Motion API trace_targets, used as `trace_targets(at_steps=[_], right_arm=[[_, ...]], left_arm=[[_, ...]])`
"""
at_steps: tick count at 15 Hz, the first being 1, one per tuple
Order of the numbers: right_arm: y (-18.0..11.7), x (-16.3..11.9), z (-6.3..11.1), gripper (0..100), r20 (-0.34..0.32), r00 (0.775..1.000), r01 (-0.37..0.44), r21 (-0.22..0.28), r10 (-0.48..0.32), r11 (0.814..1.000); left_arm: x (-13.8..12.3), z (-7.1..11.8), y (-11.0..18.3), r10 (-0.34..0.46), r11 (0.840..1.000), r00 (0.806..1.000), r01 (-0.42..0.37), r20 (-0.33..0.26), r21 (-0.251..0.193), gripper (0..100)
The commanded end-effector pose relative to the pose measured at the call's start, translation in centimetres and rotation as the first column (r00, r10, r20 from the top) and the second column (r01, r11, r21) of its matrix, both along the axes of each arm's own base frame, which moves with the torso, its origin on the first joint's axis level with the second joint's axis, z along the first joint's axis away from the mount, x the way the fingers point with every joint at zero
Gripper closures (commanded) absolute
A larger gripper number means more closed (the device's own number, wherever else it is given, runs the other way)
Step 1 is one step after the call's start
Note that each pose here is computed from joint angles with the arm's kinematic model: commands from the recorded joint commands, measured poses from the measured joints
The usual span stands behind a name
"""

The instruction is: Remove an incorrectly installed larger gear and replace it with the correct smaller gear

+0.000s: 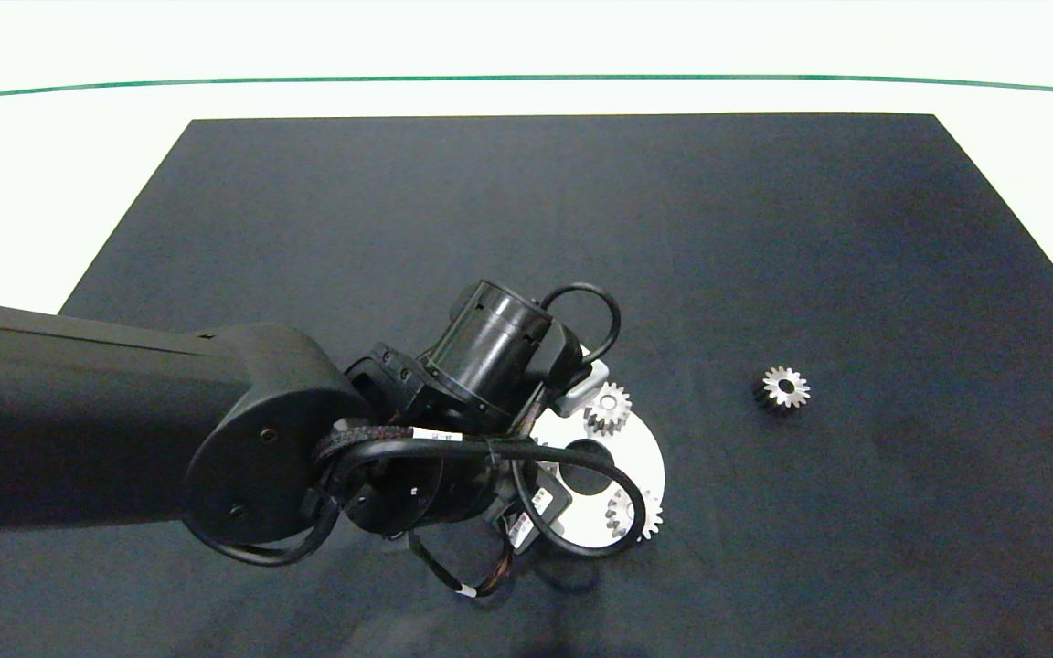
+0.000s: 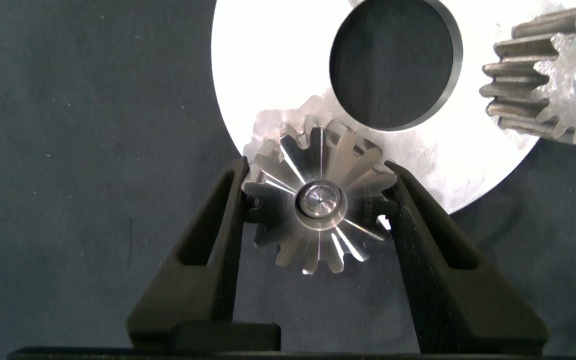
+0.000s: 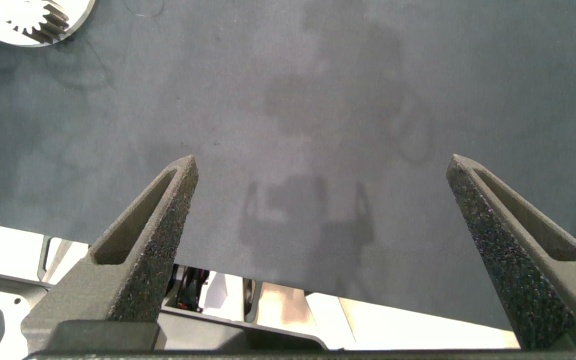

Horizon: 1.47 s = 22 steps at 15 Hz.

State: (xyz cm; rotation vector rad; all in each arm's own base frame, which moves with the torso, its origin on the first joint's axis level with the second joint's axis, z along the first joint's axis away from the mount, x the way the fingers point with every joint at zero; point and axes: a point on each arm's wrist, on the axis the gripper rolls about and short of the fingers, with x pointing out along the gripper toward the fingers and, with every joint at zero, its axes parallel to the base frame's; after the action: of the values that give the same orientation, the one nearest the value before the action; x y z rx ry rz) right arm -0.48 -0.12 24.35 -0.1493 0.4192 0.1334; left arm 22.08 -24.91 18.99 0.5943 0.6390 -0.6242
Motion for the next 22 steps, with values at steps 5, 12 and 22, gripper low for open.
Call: trace_targets(at_steps=[5,12,22], right_arm=[[-0.01,-0.1,-0.01,0,0.001,1.0,-0.001,-0.001,0.001,1.0],[-0.05,-0.33,-0.1,0,0.004,1.0,-0.001,0.0,0.001,1.0],[-0.07,-0.53,-0.15,0,0.002,1.0,-0.001,-0.001,0.001,1.0]], left_arm=[[-0.2,0.36,0.08,-0.001,1.0,1.0,0.001,0.008,-0.008,100],[-0.41,0.42,0.32,-0.003,1.0,1.0,0.003,-0.001,0.005,0],[-0.13,0.36,0.46,0.012,1.0,1.0,-0.012,-0.004,0.0,0]])
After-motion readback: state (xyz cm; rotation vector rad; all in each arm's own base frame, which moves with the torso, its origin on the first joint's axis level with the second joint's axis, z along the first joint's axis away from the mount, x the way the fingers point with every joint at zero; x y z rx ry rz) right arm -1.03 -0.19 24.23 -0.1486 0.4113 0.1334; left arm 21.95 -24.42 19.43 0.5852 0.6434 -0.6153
